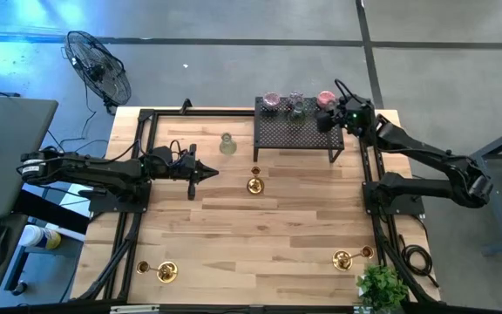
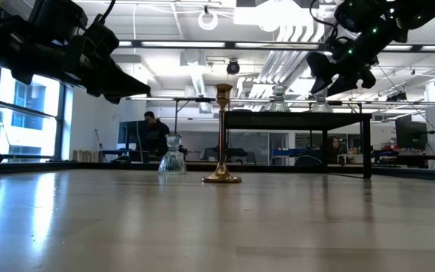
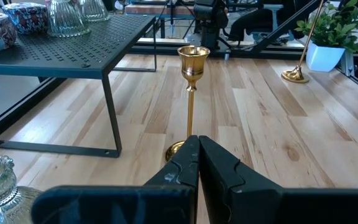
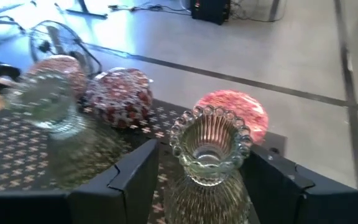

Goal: Pick & Place candle stick holders
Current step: Put the bottom glass candle holders on the shelf, then put the glass candle holder on the shelf

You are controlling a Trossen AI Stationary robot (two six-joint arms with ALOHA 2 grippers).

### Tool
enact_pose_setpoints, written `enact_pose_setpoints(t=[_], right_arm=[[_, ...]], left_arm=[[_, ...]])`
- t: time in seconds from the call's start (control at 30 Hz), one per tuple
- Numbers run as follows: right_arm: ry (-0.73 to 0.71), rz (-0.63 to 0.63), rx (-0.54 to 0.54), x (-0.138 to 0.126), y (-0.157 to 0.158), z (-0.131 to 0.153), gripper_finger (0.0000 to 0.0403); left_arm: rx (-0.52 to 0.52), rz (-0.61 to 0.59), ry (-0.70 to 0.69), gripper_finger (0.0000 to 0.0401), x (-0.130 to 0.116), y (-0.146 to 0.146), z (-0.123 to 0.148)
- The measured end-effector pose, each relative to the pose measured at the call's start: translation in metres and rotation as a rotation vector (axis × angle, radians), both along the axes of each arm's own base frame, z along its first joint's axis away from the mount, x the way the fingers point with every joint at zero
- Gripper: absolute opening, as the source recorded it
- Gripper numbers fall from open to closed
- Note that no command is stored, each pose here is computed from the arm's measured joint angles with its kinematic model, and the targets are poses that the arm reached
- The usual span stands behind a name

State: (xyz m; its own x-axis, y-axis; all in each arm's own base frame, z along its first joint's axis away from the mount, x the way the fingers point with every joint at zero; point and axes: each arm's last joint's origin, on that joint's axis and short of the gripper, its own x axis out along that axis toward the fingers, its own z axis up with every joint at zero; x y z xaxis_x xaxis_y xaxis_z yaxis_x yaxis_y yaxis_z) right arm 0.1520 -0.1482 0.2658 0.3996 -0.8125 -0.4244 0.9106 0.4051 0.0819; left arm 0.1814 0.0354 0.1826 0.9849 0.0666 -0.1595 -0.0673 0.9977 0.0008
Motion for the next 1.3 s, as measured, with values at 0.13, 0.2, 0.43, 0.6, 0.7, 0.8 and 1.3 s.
enact_pose_setpoints(t=[0.13,0.2,0.43,0.6,0.7,0.8,1.3], right_arm=[[-0.025,0.03,-0.007,0.002,0.0,0.002,0.0212],[-0.016,0.037,-0.011,0.002,0.0,0.002,0.0211],[0.0,0.037,-0.014,0.001,0.0,0.001,0.0212],[0.021,0.02,-0.007,0.0,0.0,0.0,0.0206],[0.017,0.037,0.001,0.0,0.001,0.0,0.0205],[0.021,0.043,-0.004,-0.002,0.003,0.002,0.021],[-0.068,0.316,0.019,-0.032,0.077,0.003,0.0124]], left_arm=[[0.0,0.0,0.0,0.0003,0.0,0.0,0.0],[0.0,0.0,0.001,0.0003,0.0,0.0,0.0],[-0.001,0.001,0.007,0.0003,0.0,0.0,-0.001],[-0.001,0.001,0.007,0.0003,0.0,0.0,-0.001],[-0.001,0.001,0.007,0.0003,0.0,0.0,-0.001],[-0.005,0.002,0.009,0.0003,0.0,0.0,-0.001],[-0.076,0.203,0.075,0.0003,-0.002,0.006,-0.007]])
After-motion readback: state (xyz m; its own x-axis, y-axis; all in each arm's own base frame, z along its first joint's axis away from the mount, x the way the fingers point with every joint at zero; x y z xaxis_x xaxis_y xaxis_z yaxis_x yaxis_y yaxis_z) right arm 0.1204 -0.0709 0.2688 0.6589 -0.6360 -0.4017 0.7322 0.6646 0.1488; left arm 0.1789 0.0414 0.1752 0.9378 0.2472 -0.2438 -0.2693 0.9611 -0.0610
